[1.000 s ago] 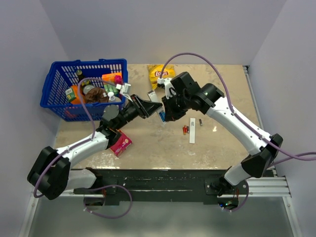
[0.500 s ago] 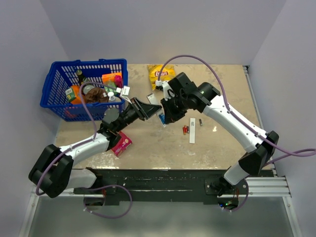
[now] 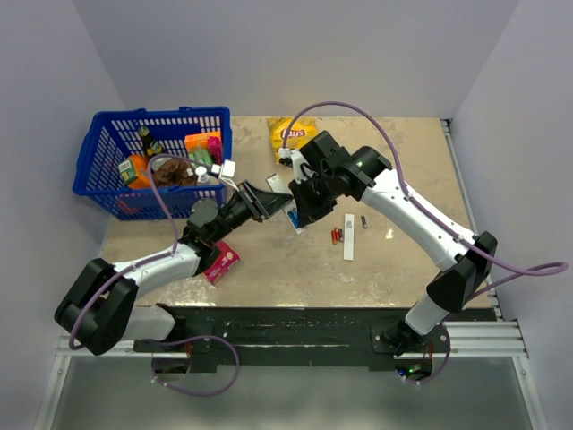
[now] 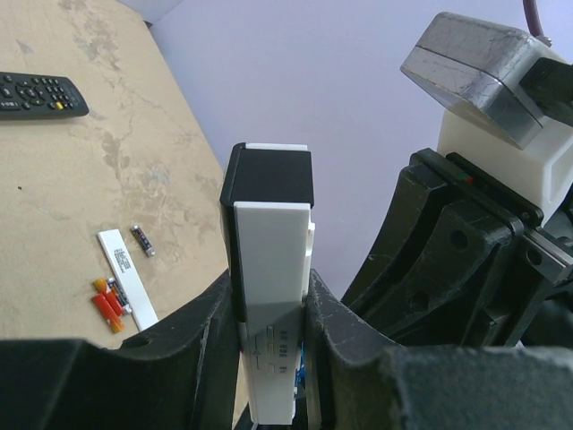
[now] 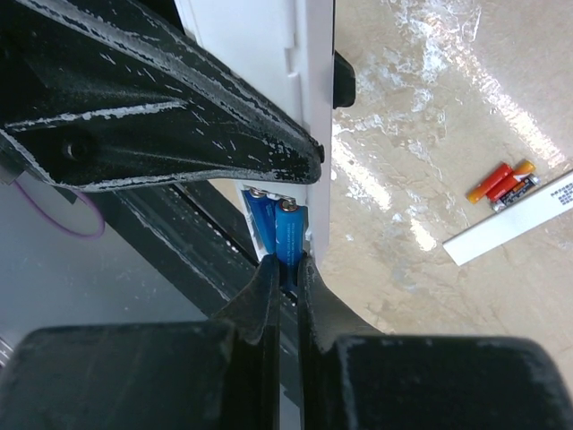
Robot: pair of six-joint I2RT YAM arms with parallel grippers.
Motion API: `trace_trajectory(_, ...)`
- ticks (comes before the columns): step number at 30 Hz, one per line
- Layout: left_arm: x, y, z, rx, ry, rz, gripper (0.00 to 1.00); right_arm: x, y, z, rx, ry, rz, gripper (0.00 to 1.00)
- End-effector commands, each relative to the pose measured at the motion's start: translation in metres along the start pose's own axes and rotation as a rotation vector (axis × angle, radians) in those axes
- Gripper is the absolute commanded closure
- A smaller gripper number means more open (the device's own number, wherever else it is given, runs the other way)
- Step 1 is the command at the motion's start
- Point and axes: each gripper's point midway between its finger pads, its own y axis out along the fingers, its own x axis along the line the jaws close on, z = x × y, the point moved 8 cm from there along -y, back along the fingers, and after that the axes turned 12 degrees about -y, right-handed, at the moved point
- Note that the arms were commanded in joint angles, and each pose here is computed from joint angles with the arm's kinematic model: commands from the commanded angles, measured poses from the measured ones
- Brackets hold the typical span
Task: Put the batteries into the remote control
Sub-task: Load the battery into the remote control.
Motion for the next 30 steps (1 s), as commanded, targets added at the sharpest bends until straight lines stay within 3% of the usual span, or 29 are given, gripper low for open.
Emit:
trace_trajectory(1, -0.0216, 0.0008, -0.0068, -0.059, -0.003, 0.095, 1.00, 0.0015, -0.0110, -0.0030, -0.008, -0.005, -0.002, 0.95)
trace_trajectory(18, -0.0272, 0.0041, -0.0056, -0.045, 0.003, 0.110, 1.00, 0.0024, -0.0079, -0.0104, -0.022, 0.005, -0.005, 0.90)
trace_trajectory(30, -0.0301, 0.0054, -0.0076, -0.065, -0.010, 0.114, 1.00, 0.0016, -0.0077, -0.0075, 0.000, 0.003, 0.000, 0.81)
